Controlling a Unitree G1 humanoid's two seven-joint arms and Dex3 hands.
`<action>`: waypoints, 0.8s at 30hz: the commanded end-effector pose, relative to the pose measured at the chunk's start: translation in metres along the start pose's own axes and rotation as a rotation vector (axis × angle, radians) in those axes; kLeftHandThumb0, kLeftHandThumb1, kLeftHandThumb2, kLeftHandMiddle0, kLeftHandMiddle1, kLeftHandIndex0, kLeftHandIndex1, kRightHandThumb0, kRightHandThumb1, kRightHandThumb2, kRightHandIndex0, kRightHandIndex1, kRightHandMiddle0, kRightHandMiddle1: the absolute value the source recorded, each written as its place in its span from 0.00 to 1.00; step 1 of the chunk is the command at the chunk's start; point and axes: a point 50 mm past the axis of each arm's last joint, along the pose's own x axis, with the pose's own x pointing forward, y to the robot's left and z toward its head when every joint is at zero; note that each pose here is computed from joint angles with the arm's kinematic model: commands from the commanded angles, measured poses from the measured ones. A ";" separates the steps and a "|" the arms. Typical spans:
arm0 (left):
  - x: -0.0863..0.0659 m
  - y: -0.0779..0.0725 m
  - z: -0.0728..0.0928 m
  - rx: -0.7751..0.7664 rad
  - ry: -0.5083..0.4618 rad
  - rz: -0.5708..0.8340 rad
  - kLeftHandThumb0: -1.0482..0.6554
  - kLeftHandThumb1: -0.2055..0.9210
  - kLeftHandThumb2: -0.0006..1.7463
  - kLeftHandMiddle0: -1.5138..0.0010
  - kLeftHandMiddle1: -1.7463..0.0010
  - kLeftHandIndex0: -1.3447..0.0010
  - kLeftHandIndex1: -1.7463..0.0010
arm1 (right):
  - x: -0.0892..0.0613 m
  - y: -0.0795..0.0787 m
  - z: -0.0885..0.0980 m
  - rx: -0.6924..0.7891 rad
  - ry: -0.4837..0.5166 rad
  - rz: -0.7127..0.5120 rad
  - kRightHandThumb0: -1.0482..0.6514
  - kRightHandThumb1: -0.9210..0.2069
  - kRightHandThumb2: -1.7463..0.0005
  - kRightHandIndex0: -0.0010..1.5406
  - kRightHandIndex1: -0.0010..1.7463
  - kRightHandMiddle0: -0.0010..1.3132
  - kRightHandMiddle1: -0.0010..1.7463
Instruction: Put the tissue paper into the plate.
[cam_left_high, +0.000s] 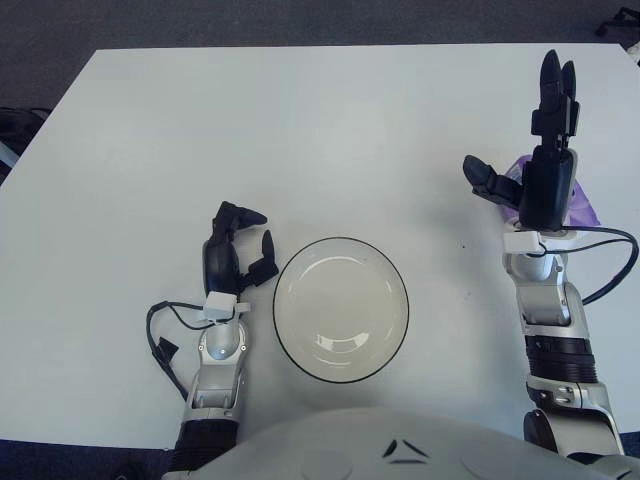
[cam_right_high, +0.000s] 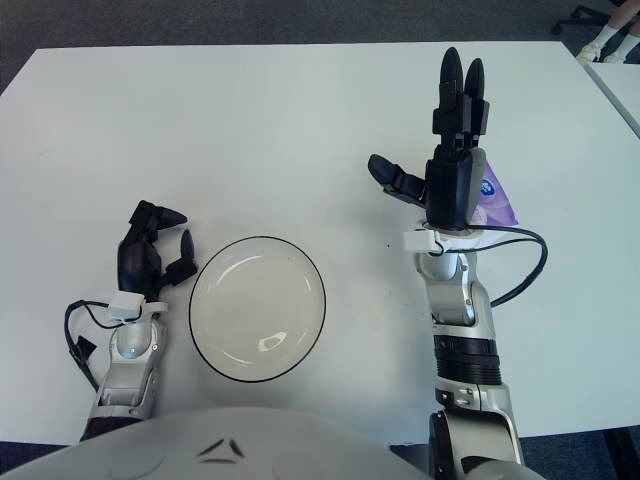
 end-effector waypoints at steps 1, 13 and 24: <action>-0.020 -0.004 -0.032 0.032 0.177 -0.024 0.36 0.59 0.66 0.33 0.00 0.63 0.00 | 0.000 -0.004 -0.002 -0.004 0.001 -0.009 0.00 0.00 0.62 0.00 0.00 0.00 0.00; -0.019 -0.005 -0.032 0.034 0.177 -0.032 0.36 0.59 0.66 0.34 0.00 0.63 0.00 | 0.001 -0.005 -0.003 -0.004 0.001 -0.009 0.00 0.00 0.62 0.00 0.00 0.00 0.00; -0.019 -0.006 -0.032 0.032 0.176 -0.043 0.36 0.58 0.67 0.33 0.00 0.62 0.00 | 0.002 -0.007 -0.005 -0.005 0.001 -0.009 0.00 0.00 0.62 0.00 0.00 0.00 0.00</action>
